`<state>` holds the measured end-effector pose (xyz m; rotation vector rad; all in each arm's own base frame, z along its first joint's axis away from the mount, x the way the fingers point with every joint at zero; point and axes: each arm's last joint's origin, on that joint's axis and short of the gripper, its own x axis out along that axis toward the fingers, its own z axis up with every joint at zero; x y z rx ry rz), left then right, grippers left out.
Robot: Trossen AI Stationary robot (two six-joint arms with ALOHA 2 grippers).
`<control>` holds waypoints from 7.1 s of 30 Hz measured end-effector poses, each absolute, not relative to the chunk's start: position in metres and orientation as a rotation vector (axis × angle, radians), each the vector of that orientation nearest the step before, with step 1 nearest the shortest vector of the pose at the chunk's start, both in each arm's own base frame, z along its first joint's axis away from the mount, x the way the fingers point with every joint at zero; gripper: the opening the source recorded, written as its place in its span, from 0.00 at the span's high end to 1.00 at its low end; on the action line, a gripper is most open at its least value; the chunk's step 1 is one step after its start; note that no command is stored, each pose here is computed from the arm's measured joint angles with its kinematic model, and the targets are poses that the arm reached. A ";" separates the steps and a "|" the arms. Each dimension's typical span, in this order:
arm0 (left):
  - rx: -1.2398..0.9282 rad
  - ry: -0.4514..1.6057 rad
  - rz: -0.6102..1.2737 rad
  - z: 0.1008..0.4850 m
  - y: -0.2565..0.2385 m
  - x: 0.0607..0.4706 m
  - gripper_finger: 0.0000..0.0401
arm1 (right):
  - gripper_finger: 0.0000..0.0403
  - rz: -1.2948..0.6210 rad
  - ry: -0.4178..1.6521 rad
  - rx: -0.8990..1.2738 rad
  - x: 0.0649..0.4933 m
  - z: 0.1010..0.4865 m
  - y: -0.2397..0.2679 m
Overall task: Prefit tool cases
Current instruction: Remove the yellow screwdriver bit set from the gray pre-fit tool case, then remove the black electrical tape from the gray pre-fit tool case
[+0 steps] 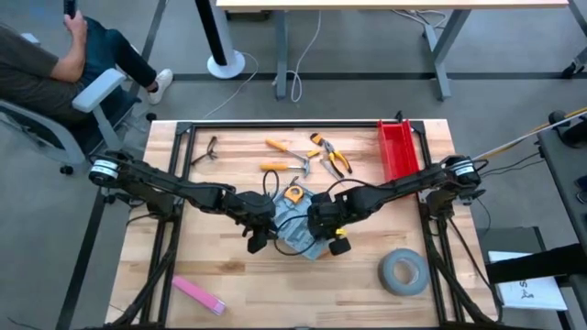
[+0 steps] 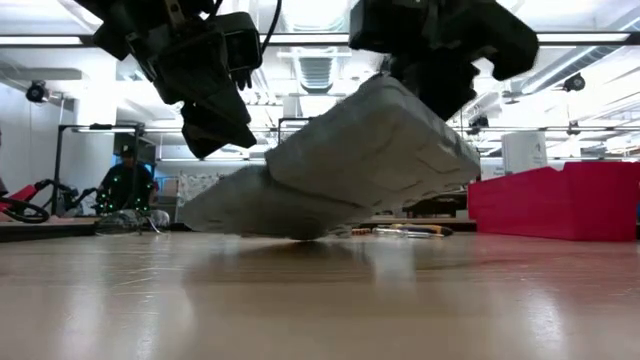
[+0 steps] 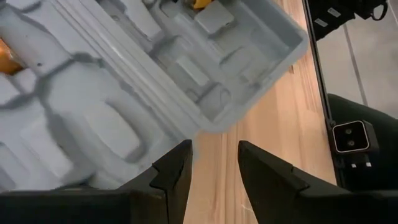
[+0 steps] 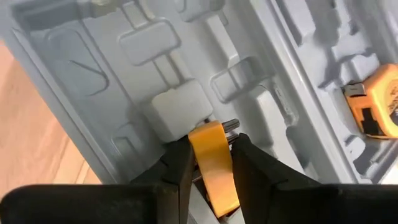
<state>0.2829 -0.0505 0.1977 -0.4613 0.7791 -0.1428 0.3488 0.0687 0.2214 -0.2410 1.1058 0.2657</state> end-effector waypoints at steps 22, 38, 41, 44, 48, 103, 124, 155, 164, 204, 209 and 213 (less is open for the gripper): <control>-0.461 0.757 -0.162 0.205 -0.054 0.279 0.66 | 0.83 0.208 1.029 -0.288 0.350 0.228 0.087; -0.462 0.753 -0.165 0.206 -0.055 0.279 0.66 | 0.81 0.115 1.032 -0.357 0.345 0.238 0.074; -0.444 0.724 -0.169 0.209 -0.056 0.279 0.66 | 0.79 0.070 1.024 -0.356 0.343 0.245 0.062; -0.397 0.659 -0.154 0.216 -0.060 0.279 0.66 | 0.80 0.043 1.011 -0.356 0.342 0.252 0.049; -0.330 0.610 -0.097 0.222 -0.062 0.276 0.66 | 0.82 0.001 1.011 -0.344 0.338 0.261 0.028; -0.480 0.330 0.009 0.186 -0.049 0.258 0.66 | 0.77 -0.337 1.085 0.212 0.346 0.162 -0.143; -0.491 0.394 -0.037 0.186 -0.052 0.259 0.66 | 0.55 -0.188 1.004 0.058 0.353 0.201 -0.111; -0.507 0.928 0.274 0.163 -0.025 0.266 0.66 | 0.62 0.084 0.924 -0.228 0.379 0.218 -0.010; -0.450 1.105 0.319 0.164 -0.027 0.277 0.66 | 0.66 0.035 0.938 -0.226 0.378 0.216 -0.011; -0.320 1.332 0.319 0.182 -0.038 0.309 0.66 | 0.72 0.091 1.119 -0.065 0.343 0.205 0.053; -0.301 1.343 0.325 0.184 -0.037 0.310 0.66 | 0.70 0.088 1.112 -0.058 0.343 0.205 0.054; -0.289 1.373 0.350 0.183 -0.034 0.306 0.66 | 0.69 0.087 1.105 -0.055 0.344 0.206 0.054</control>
